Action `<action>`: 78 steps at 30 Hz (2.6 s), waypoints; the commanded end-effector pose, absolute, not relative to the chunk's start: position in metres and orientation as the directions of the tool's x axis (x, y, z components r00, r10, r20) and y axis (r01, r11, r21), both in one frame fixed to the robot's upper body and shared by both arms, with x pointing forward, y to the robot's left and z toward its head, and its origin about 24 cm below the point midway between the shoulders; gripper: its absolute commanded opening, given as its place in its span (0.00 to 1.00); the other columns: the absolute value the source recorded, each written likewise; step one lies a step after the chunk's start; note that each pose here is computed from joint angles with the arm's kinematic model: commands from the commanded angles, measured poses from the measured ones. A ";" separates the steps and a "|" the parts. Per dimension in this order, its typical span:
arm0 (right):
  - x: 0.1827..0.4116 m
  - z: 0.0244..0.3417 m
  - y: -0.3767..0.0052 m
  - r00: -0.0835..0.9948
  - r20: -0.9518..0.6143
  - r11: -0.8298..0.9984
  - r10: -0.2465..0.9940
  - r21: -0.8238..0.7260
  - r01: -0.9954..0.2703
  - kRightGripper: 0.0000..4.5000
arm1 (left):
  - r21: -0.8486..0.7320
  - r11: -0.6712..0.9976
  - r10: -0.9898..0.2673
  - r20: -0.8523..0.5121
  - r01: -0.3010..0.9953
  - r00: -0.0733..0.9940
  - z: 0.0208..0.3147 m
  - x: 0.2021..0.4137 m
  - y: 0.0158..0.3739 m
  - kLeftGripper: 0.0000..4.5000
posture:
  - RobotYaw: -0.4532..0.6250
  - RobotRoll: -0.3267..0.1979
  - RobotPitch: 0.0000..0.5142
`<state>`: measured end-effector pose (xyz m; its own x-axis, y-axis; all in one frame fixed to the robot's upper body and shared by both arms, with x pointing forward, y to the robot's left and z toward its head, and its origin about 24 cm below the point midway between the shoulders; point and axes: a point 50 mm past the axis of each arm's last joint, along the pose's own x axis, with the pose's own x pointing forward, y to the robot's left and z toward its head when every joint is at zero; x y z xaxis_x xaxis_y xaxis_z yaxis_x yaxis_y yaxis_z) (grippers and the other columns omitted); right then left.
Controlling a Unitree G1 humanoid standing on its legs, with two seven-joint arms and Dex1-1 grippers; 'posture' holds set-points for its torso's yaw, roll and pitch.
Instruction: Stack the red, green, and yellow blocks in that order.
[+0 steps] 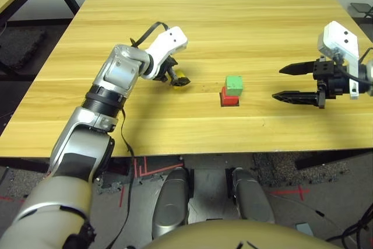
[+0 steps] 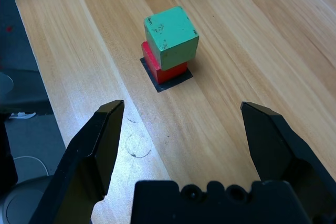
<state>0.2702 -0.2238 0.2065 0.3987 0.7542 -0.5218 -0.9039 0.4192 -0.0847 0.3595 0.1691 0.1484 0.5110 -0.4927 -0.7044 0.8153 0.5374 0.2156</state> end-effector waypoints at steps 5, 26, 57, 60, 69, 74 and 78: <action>0.266 0.206 -0.224 0.401 -0.511 0.424 0.760 -0.077 -0.902 1.00 | 0.190 0.576 -0.442 -0.745 0.795 0.499 0.138 0.356 0.178 0.71 | 0.38 0.42 0.17; 0.264 0.197 -0.223 0.398 -0.507 0.431 0.764 -0.057 -0.900 1.00 | 0.162 0.156 -0.709 -0.669 0.974 0.225 0.236 0.345 0.073 0.44 | 0.36 0.51 0.16; 0.252 0.194 -0.227 0.450 -0.499 0.495 0.741 -0.048 -0.867 1.00 | 0.137 -0.058 -0.673 -0.737 0.989 0.063 0.210 0.355 0.046 0.44 | 0.30 0.51 0.19; 0.253 0.194 -0.227 0.452 -0.498 0.498 0.740 -0.047 -0.866 1.00 | 0.127 -0.050 -0.686 -0.725 0.991 0.058 0.209 0.353 0.043 0.60 | 0.31 0.51 0.19; 0.258 0.200 -0.246 0.526 -0.439 0.561 0.728 -0.059 -0.826 1.00 | 0.142 0.273 -0.860 -0.408 0.951 0.308 0.253 0.341 0.075 0.99 | 0.34 0.50 0.17; 0.284 0.192 -0.290 0.769 -0.207 0.778 0.605 -0.052 -0.626 1.00 | 0.010 0.765 -0.643 -0.047 0.644 0.765 0.245 0.336 0.144 0.99 | 0.40 0.48 0.18; 0.311 0.174 -0.323 0.926 -0.027 0.925 0.378 -0.030 -0.378 1.00 | 0.011 0.928 -0.373 0.034 0.373 0.927 0.201 0.326 0.185 0.99 | 0.43 0.47 0.17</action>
